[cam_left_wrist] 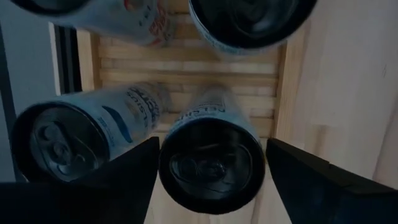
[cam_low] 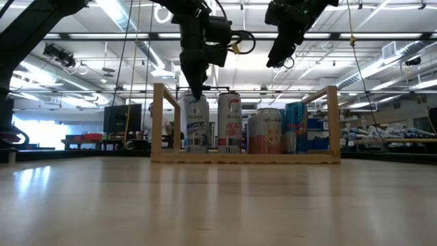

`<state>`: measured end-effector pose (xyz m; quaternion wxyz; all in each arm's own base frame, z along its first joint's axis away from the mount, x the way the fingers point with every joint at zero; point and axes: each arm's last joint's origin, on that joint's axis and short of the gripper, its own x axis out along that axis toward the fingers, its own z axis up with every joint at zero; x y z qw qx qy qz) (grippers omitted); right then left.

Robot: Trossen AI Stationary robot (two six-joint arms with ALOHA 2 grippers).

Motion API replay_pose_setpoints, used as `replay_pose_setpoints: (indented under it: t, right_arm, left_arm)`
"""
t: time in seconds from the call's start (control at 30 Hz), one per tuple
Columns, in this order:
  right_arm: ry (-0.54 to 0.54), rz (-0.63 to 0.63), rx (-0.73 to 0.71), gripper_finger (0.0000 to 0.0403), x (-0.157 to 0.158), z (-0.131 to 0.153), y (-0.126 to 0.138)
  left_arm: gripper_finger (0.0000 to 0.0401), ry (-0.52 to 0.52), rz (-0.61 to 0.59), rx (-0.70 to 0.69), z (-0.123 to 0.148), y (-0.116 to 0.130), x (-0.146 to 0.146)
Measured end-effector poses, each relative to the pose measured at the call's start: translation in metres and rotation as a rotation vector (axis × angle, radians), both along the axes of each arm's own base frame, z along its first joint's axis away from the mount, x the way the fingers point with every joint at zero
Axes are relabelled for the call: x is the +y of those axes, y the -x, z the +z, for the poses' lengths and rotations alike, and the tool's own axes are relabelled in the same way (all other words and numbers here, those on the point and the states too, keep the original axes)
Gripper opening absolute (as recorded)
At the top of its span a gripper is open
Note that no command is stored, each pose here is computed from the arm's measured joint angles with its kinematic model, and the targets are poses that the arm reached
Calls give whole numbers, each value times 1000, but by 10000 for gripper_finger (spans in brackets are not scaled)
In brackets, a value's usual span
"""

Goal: Place canned beverage on shelf
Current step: Put the white pink soda can into the shelf, then adjust the center white soda can

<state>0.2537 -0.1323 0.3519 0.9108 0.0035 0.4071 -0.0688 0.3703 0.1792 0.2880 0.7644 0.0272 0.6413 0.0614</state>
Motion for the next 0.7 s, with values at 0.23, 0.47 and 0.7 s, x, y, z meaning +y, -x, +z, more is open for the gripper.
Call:
replay_pose_setpoints:
  t: [0.23,0.47,0.7]
  right_arm:
    - [0,0,0,321,0,0,0]
    - [1,1,0,321,0,0,0]
    - [2,2,0,321,0,0,0]
  left_arm:
    - [308,-9,-1,-22,1,-2,1]
    - [309,-14,-1,-27,3,-1,0]
    - [309,-63,6,-97,38,0,-1]
